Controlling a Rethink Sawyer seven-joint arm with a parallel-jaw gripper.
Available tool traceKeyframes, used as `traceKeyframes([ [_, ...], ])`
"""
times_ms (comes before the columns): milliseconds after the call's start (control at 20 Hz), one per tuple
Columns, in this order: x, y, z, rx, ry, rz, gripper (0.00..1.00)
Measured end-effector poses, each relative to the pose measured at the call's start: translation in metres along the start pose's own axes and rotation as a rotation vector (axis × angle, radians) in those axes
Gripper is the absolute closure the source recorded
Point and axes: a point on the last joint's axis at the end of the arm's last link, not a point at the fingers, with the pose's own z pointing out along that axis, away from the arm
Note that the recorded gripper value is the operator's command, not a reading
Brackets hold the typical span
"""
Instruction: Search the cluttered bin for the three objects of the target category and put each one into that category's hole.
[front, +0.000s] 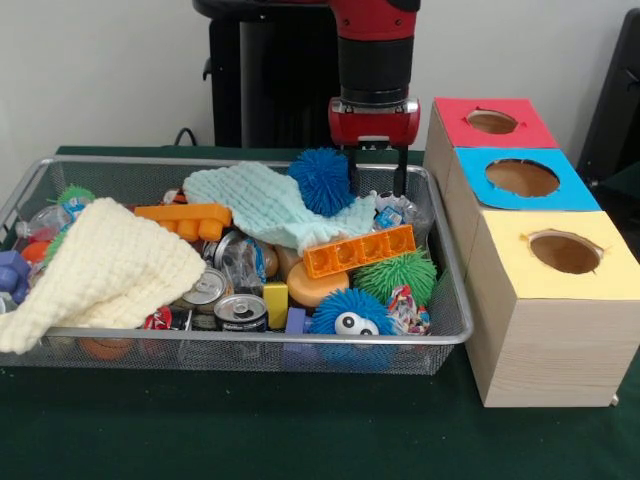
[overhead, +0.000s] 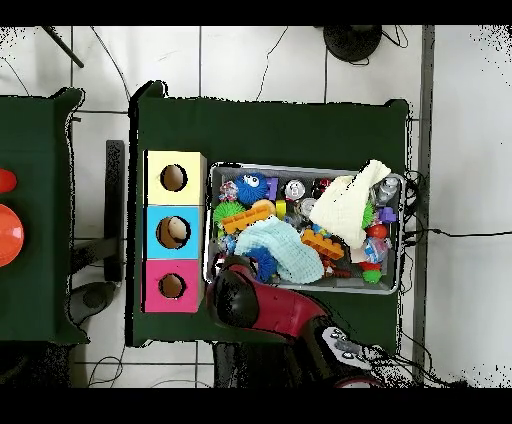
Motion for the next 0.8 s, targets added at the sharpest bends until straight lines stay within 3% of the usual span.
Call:
traceKeyframes([
  [250, -0.012, 0.013, -0.014, 0.002, -0.029, -0.016, 0.0],
  [800, -0.019, 0.028, -0.025, -0.001, -0.028, -0.014, 0.0],
])
